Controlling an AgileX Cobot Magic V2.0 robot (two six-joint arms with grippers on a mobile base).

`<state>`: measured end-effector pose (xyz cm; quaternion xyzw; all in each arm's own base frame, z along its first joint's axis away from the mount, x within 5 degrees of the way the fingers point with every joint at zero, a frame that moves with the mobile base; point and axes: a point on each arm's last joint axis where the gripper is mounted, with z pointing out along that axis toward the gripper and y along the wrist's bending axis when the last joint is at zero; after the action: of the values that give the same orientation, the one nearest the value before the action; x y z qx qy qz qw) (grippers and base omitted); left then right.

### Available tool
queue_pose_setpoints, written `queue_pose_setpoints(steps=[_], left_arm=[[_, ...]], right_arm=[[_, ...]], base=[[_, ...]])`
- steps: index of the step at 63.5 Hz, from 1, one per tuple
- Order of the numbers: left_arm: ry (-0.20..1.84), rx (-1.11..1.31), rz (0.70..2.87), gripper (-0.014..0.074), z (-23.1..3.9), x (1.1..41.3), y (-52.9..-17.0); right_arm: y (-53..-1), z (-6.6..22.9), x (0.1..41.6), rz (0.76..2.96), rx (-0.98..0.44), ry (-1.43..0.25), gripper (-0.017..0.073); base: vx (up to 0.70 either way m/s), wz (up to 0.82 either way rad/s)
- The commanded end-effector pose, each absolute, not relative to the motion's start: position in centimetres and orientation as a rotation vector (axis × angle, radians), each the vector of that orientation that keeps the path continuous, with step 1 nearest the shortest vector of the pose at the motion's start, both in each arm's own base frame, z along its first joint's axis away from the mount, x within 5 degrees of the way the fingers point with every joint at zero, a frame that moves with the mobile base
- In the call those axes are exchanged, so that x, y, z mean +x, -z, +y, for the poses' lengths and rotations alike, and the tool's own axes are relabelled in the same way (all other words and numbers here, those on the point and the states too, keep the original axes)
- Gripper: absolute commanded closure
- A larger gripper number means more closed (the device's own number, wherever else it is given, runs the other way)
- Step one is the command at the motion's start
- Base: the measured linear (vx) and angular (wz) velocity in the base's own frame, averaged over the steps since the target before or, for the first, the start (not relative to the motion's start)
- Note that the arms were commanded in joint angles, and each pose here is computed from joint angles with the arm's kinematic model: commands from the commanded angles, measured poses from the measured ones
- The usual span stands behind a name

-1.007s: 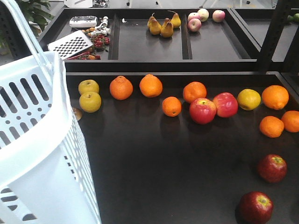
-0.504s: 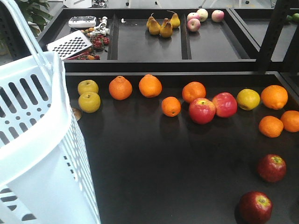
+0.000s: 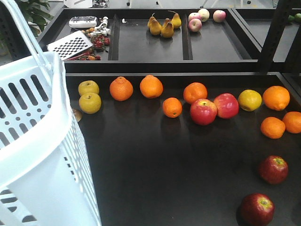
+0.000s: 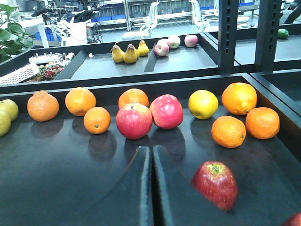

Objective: Pick three apples into basket with both arms
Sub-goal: 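Drive the base up to the black table with the fruit, then lower the light blue basket onto the table with the left gripper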

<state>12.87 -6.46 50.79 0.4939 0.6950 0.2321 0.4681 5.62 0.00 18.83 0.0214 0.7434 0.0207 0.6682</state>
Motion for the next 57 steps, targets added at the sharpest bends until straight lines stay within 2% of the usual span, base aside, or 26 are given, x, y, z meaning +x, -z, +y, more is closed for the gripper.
queue_pose_setpoints(steps=[1,18,30,43,57], left_arm=[[-0.567,1.142,1.613,0.06,-6.3,12.7,-52.2],[-0.568,1.144,1.613,0.06,-6.4,12.8,-52.2],[-0.574,1.174,1.609,0.06,-7.5,13.7,-51.6],[-0.623,1.28,1.637,0.06,-10.6,16.6,-47.8],[-0.579,1.311,1.533,0.06,-14.8,19.8,-43.1]], right_arm=[[-19.1,0.0,5.6,1.603,0.039,-0.037,0.0568],[-19.1,0.0,5.6,1.603,0.039,-0.037,0.0568],[-19.1,0.0,5.6,1.603,0.039,-0.037,0.0568],[-19.1,0.0,5.6,1.603,0.039,-0.037,0.0568],[-19.1,0.0,5.6,1.603,0.039,-0.037,0.0568]], base=[[0.0,0.0],[0.0,0.0],[0.0,0.0],[0.0,0.0],[0.0,0.0]])
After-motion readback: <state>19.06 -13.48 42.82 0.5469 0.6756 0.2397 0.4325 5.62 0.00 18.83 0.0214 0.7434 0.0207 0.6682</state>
